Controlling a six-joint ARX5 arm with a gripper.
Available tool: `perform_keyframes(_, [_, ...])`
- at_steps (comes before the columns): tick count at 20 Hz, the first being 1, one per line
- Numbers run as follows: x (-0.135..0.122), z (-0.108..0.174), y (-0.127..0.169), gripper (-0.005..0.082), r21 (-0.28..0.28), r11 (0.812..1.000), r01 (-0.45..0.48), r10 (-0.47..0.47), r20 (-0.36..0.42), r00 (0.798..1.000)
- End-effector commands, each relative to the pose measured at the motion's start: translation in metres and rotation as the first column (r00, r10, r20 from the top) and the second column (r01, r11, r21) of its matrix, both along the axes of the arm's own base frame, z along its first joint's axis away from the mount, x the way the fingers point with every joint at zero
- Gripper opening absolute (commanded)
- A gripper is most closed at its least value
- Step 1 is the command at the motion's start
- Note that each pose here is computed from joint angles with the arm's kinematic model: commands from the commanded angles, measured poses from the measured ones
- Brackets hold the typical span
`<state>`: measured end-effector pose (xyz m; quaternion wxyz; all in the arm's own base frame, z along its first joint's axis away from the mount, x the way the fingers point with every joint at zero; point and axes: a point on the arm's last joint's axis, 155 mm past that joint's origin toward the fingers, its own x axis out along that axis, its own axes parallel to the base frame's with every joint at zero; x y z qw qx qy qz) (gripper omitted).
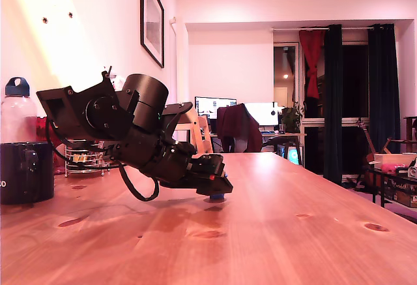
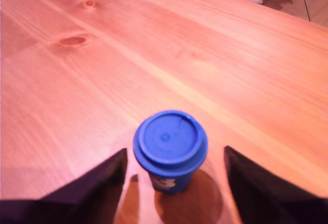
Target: Pick the coffee capsule and then drop it inside the coffee cup in front of you
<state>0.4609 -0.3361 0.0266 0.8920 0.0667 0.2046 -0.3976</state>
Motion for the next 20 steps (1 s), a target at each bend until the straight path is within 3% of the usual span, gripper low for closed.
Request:
perform_keyframes(1, [0.0,-0.013,0.0,0.0228,0.01,1.0,0.002,-0.002,-0.011,1.0])
perform_keyframes(3, [0.0,-0.014,0.0,0.0163,0.023,1.0,0.012,-0.012,0.003,1.0])
perform_keyframes(12, [0.0,-0.013,0.0,0.0163,0.024,1.0,0.012,-0.012,0.007,1.0])
perform_keyframes(20, [0.0,-0.012,0.024,0.0163,0.065,0.998,-0.027,0.032,-0.084,0.996])
